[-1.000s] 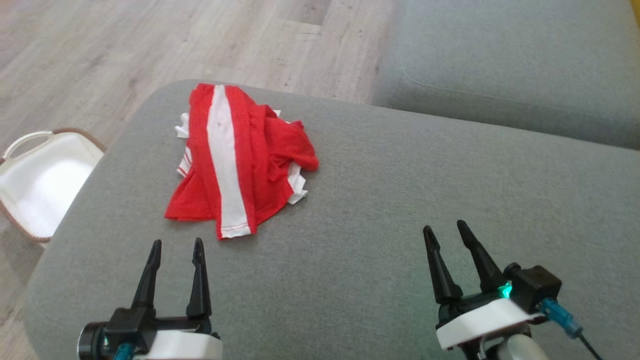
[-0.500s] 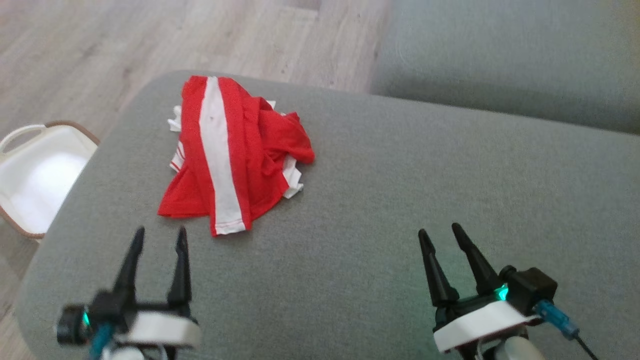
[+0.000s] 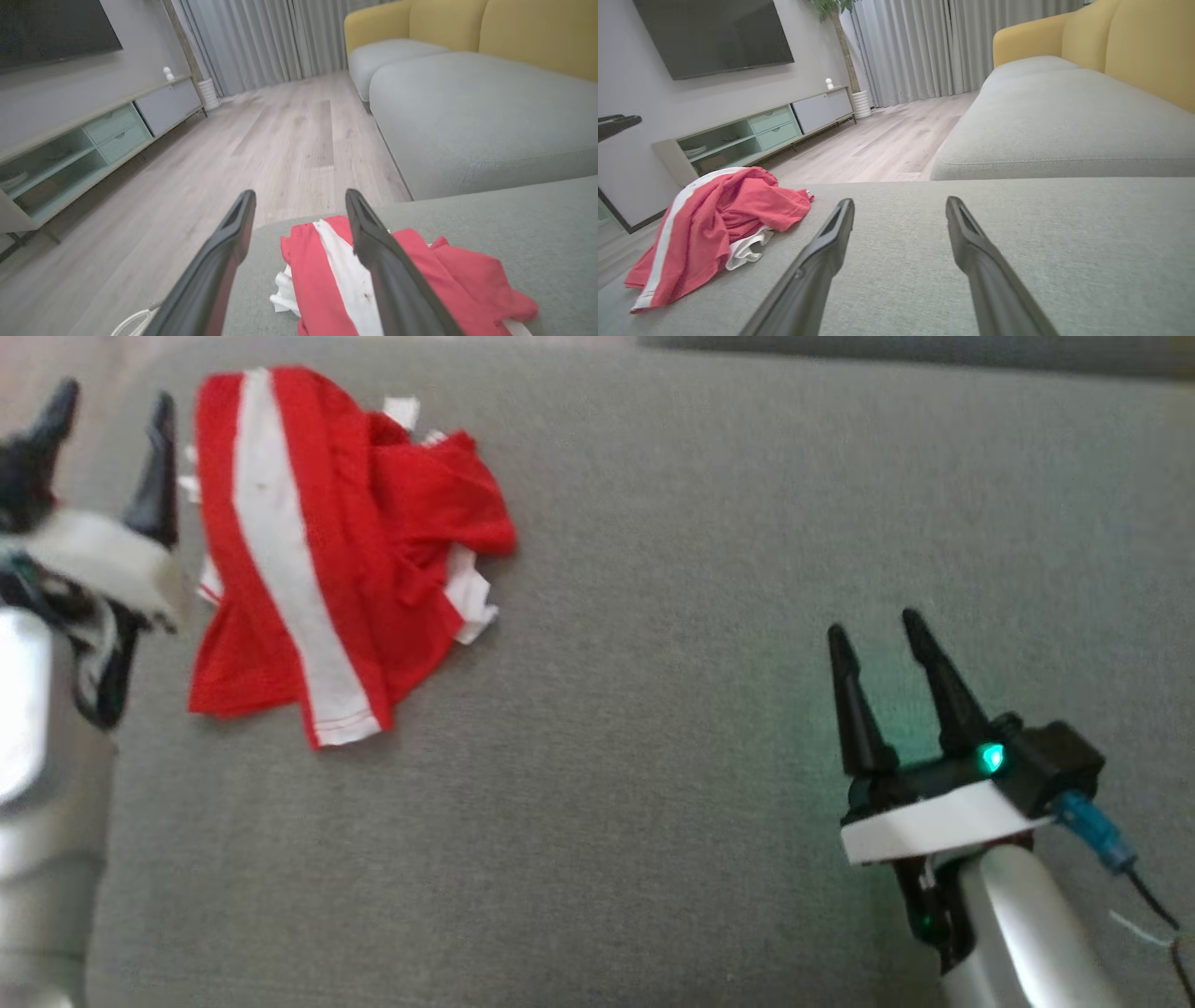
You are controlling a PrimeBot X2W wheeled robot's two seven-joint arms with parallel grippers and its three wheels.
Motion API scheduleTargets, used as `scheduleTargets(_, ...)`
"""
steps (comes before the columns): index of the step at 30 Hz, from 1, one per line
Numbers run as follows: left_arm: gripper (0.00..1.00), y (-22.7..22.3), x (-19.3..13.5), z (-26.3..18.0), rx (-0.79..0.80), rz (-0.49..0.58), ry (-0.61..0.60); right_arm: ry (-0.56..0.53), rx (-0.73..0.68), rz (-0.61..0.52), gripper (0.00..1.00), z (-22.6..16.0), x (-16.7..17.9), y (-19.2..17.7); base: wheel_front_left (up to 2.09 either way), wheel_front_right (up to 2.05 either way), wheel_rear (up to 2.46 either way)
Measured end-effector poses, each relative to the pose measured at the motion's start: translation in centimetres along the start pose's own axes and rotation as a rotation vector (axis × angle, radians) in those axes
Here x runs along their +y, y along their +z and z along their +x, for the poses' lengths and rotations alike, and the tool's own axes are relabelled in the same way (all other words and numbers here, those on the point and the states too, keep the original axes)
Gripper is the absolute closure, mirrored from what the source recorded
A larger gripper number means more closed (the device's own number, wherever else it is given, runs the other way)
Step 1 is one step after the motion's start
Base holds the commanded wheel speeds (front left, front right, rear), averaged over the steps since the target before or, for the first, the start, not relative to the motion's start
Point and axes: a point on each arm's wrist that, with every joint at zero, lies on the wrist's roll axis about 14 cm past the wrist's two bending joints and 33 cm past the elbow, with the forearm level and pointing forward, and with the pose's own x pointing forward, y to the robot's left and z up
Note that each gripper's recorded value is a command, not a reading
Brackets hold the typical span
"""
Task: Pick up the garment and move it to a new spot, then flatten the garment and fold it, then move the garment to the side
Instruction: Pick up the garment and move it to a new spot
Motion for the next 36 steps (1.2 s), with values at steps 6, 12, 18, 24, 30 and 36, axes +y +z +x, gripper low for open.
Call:
scheduleTargets(6,0.0,-5.7,-2.3,4.4,0.292,-0.035,-0.079,-0.091,0.012,0.008,0.0,0.2,-3.7,-1.0,0.0,0.0,0.0)
scheduleTargets(12,0.0,-11.5,-5.3,4.9,0.52,-0.12,-0.142,-0.146,0.027,0.007,0.0,-0.4,-5.8,-1.6,0.0,0.0,0.0)
scheduleTargets(18,0.73,-13.9,-6.5,4.4,0.621,-0.178,-0.167,-0.167,0.035,0.005,0.0,-0.9,-6.4,-1.9,0.0,0.0,0.0)
scheduleTargets(24,1.0,-12.1,-6.0,5.2,0.535,-0.241,-0.146,-0.165,0.024,0.0,0.0,-0.9,-6.3,-1.4,0.0,0.0,0.0)
scheduleTargets(30,1.0,-5.7,-4.9,6.9,0.277,-0.333,-0.121,-0.152,0.0,-0.009,0.0,-0.9,-5.7,-0.3,0.0,0.0,0.0)
scheduleTargets(36,1.0,3.6,-5.0,6.2,-0.011,-0.414,-0.168,-0.132,-0.048,-0.017,0.0,-1.4,-4.5,1.9,0.0,0.0,0.0)
